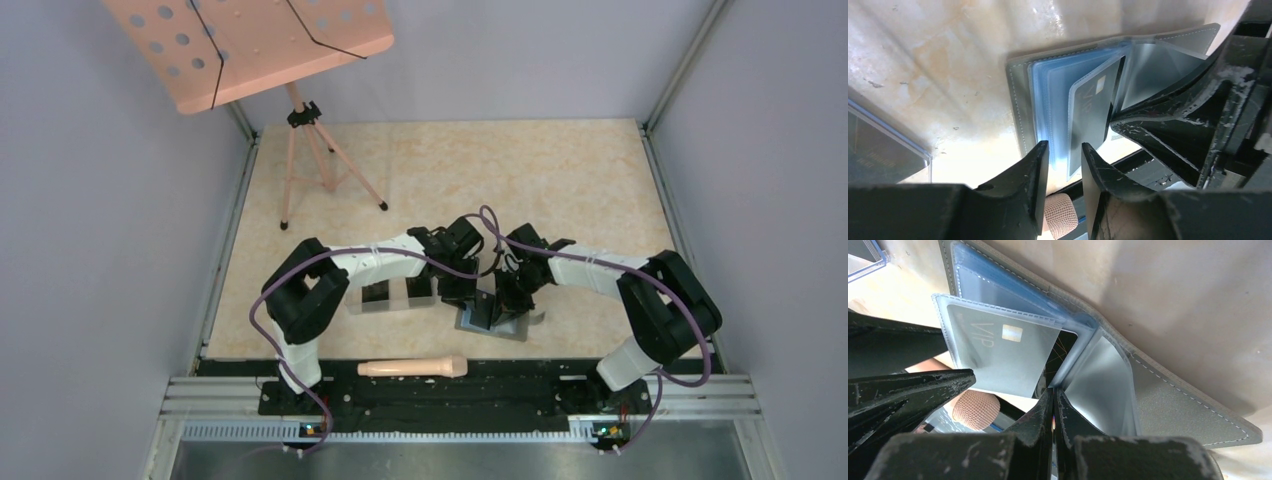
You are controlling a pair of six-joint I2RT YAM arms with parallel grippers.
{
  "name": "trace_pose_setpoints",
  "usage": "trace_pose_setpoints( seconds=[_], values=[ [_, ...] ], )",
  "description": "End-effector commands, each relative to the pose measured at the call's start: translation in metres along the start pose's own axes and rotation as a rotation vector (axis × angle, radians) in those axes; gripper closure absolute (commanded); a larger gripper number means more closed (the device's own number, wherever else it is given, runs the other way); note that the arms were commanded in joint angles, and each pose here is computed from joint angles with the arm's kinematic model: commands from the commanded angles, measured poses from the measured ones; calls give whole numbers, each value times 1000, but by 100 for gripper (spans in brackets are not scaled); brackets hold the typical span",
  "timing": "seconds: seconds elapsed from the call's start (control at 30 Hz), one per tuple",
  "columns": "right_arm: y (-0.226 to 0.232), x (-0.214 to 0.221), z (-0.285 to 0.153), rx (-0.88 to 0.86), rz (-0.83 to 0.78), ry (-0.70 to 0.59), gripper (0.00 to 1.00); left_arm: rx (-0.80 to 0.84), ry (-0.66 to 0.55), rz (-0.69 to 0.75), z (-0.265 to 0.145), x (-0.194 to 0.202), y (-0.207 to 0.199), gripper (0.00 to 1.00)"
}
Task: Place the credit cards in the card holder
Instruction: Turn over the card slot in the card holder.
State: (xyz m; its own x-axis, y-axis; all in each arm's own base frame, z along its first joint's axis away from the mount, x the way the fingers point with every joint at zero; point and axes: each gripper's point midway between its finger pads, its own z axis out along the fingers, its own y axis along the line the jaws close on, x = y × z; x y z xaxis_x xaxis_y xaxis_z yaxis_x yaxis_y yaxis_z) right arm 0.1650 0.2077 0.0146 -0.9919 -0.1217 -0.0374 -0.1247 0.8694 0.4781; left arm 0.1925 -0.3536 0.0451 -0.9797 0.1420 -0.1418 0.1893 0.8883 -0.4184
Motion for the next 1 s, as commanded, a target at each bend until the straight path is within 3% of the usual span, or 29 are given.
trace_pose_setpoints(
  seconds=[0.0,0.37,0.47,0.53,0.77,0.97],
  values=[
    [-1,-4,6,17,-23,-7,100,85,-38,40,-8,-7,-23,66],
    [1,-7,6,15,-26,-13,100,110,2,64,-1,1,-30,75],
    [8,-12,2,-8,-37,-32,100,135,-8,60,-5,0,-35,86],
    [14,-17,-2,-30,-55,-58,100,145,-18,53,-8,-1,-37,100],
    [29,-36,-32,-31,-89,-179,95,-39,-52,26,-27,-5,-9,100],
    [38,-45,-54,-31,-79,-262,82,-116,-51,-1,-37,-6,-2,100]
  ],
)
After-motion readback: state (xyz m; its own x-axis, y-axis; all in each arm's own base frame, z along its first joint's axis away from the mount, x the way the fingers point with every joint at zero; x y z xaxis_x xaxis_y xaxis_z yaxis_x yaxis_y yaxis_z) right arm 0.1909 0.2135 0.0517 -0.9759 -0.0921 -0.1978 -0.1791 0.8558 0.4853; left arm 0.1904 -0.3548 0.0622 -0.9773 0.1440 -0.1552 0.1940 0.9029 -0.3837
